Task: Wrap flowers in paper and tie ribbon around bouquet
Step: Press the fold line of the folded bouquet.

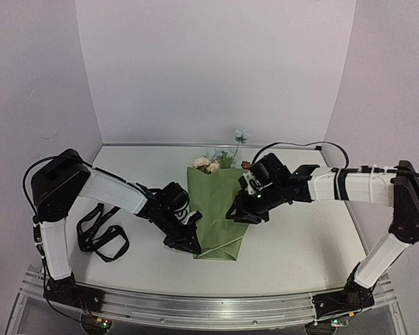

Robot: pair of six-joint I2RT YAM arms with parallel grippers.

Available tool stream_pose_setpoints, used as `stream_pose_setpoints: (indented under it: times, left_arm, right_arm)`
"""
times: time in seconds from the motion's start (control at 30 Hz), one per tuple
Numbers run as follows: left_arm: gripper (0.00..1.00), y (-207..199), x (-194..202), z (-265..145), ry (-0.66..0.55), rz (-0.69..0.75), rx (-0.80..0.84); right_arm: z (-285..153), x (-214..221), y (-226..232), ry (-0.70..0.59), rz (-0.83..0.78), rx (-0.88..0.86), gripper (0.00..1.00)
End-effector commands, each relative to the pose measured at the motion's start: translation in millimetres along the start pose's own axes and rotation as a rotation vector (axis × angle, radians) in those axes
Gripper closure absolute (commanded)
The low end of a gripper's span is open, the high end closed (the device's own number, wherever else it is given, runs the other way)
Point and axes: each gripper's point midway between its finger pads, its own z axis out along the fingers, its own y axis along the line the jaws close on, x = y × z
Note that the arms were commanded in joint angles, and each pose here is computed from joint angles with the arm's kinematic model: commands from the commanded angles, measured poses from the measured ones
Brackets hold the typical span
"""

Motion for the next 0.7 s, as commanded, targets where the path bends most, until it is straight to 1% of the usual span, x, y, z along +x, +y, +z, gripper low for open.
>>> stream_pose_setpoints:
  times: [0.0,0.17,0.27,0.4,0.67]
  left_arm:
    - [0.91,-2,-1,0,-0.017,0.010,0.001]
    - [0.91,-3,-1,-1,-0.017,0.013,0.003]
    - [0.91,-4,-2,-2,-0.020,0.017,0.004]
    - [0.91,-4,-2,-1,-0.019,0.017,0.005]
    - [0.91,-7,-3,-1,-0.014,0.021,0.019]
  right_arm:
    - [34,0,25,0.034,0.065,-0.124,0.74]
    - [61,10,28,0.070,0.085,-0.132,0.78]
    - [74,19,17,0.087,0.098,-0.109,0.79]
    - [84,28,-2,0.095,0.109,-0.069,0.80]
    - [94,46,-24,0.120,0.105,-0.019,0.81]
